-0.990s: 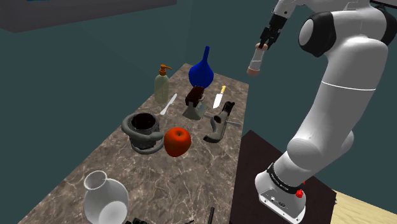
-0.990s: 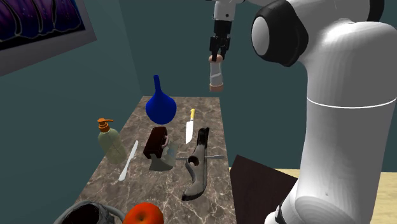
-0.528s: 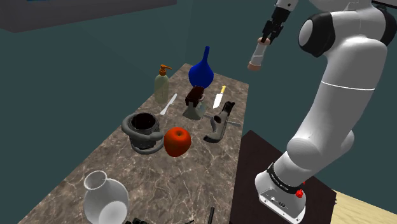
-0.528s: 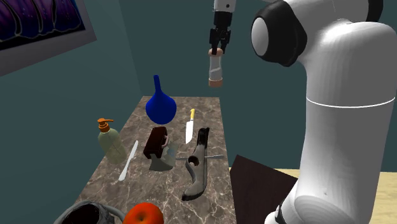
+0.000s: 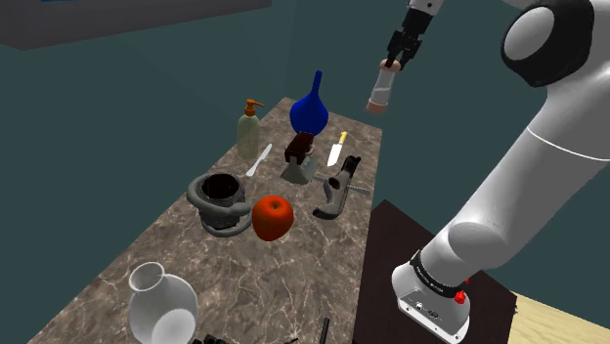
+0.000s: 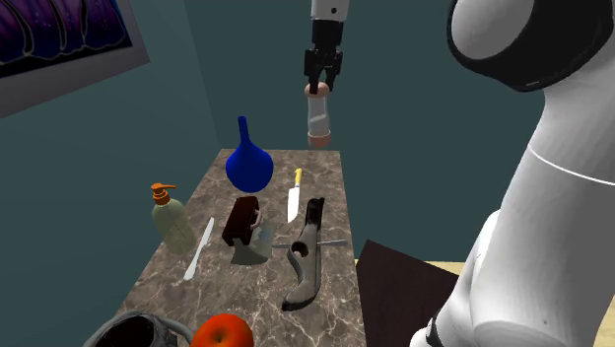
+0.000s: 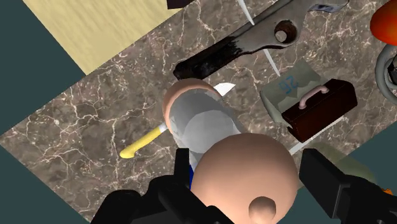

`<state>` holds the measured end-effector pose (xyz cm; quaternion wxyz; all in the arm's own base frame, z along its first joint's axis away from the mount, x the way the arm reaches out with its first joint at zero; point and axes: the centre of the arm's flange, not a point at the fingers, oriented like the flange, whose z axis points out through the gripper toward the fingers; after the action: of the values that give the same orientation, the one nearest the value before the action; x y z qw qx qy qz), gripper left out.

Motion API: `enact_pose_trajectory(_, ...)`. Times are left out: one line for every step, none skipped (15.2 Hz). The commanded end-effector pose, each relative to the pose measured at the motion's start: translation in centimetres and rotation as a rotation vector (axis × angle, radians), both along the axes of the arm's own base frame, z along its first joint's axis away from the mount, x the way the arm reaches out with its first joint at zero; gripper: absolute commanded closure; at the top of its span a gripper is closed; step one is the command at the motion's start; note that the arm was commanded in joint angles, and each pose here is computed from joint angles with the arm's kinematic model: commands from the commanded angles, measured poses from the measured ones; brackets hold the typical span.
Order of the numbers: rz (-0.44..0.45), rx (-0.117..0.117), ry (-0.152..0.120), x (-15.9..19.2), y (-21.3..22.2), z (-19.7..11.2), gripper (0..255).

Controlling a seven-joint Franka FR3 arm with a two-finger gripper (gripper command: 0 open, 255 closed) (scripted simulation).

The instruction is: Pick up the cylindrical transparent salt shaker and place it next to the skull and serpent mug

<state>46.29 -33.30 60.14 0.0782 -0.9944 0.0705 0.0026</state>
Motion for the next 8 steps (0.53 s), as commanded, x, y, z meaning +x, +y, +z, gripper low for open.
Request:
enact_pose_trajectory(-0.002, -0.001, 0.0, 0.1, 2.7, 0.4, 255)
enact_pose_trajectory(-0.002, -0.001, 0.0, 0.2, 4.0, 0.4, 255)
enact_pose_trajectory(-0.002, -0.001, 0.0, 0.3, 5.4, 0.4, 255)
enact_pose_trajectory(-0.002, -0.001, 0.0, 0.4, 6.7, 0.4, 255)
enact_pose_trajectory(-0.002, -0.001, 0.0, 0.4, 8.0, 0.4, 255)
enact_pose_trajectory(-0.002, -0.001, 0.0, 0.5, 9.3, 0.4, 255)
enact_pose_trajectory(-0.002, -0.001, 0.0, 0.6, 10.6, 0.4, 255)
enact_pose_trajectory(-0.002, -0.001, 0.0, 0.7, 11.9, 0.4, 255)
